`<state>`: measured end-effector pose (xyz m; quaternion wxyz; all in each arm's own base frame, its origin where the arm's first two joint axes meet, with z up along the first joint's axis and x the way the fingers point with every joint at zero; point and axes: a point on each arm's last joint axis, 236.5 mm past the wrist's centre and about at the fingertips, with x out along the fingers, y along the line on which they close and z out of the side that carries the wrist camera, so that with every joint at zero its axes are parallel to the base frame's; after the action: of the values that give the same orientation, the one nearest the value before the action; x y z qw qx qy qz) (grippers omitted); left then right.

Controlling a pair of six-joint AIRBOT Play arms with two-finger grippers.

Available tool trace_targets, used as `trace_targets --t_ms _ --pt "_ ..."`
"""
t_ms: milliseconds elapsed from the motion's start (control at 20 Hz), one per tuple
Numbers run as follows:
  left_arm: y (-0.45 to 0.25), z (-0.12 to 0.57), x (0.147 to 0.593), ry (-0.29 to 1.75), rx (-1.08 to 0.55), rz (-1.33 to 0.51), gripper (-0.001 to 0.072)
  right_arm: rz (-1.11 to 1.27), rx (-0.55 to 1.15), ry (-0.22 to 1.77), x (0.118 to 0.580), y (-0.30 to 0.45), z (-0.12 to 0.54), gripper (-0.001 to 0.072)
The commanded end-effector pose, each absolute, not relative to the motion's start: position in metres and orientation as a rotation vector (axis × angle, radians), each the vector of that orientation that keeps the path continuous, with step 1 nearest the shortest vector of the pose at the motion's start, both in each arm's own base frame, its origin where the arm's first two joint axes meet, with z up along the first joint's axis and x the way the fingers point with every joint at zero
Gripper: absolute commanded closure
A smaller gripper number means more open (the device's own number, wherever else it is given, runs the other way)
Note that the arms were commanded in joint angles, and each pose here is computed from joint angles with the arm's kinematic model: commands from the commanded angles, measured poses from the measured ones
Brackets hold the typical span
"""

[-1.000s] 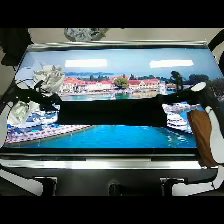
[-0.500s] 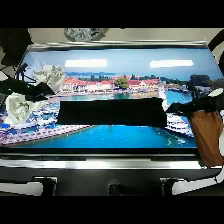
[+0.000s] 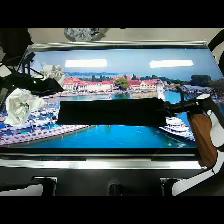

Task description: Fold the shirts.

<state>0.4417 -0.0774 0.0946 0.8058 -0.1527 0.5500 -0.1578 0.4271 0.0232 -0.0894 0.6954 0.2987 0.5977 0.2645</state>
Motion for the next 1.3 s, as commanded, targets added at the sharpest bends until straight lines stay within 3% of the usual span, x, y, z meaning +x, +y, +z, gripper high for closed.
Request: trace_targets --t_ms 0,50,100,150,200,250,650,900,1250 --pt "-0.109 0.096 0.436 1.182 -0.284 -0.400 0.0113 0.664 0.706 1.264 0.440 0.049 -0.076 0.0373" --pt "-0.121 0.093 0.436 1.187 -0.271 -0.421 0.0115 0.669 0.717 1.258 0.441 0.050 -0.073 0.0665" --pt "-0.134 0.089 0.435 1.194 -0.257 -0.443 0.0151 0.677 0.724 1.246 0.442 0.052 -0.065 0.0672" --pt "-0.150 0.082 0.435 1.203 -0.241 -0.468 0.0422 0.694 0.706 1.225 0.442 0.053 -0.054 0.0673" --pt "-0.168 0.074 0.435 1.204 -0.227 -0.494 0.0626 0.705 0.675 1.196 0.443 0.053 -0.041 0.0673" --pt "-0.192 0.063 0.436 1.199 -0.220 -0.525 0.0673 0.709 0.641 1.167 0.444 0.052 -0.025 0.0673" --pt "-0.374 -0.035 0.387 1.323 -0.293 -0.743 0.0674 0.650 0.394 1.003 0.395 0.053 0.124 0.0673" --pt "-0.458 -0.033 0.392 1.294 -0.681 -0.751 0.0675 0.583 0.308 1.029 0.347 0.052 0.160 0.0673" --pt "-0.519 -0.075 0.327 1.508 -0.644 -0.850 0.0676 0.543 0.291 0.954 0.342 0.053 0.184 0.0673"
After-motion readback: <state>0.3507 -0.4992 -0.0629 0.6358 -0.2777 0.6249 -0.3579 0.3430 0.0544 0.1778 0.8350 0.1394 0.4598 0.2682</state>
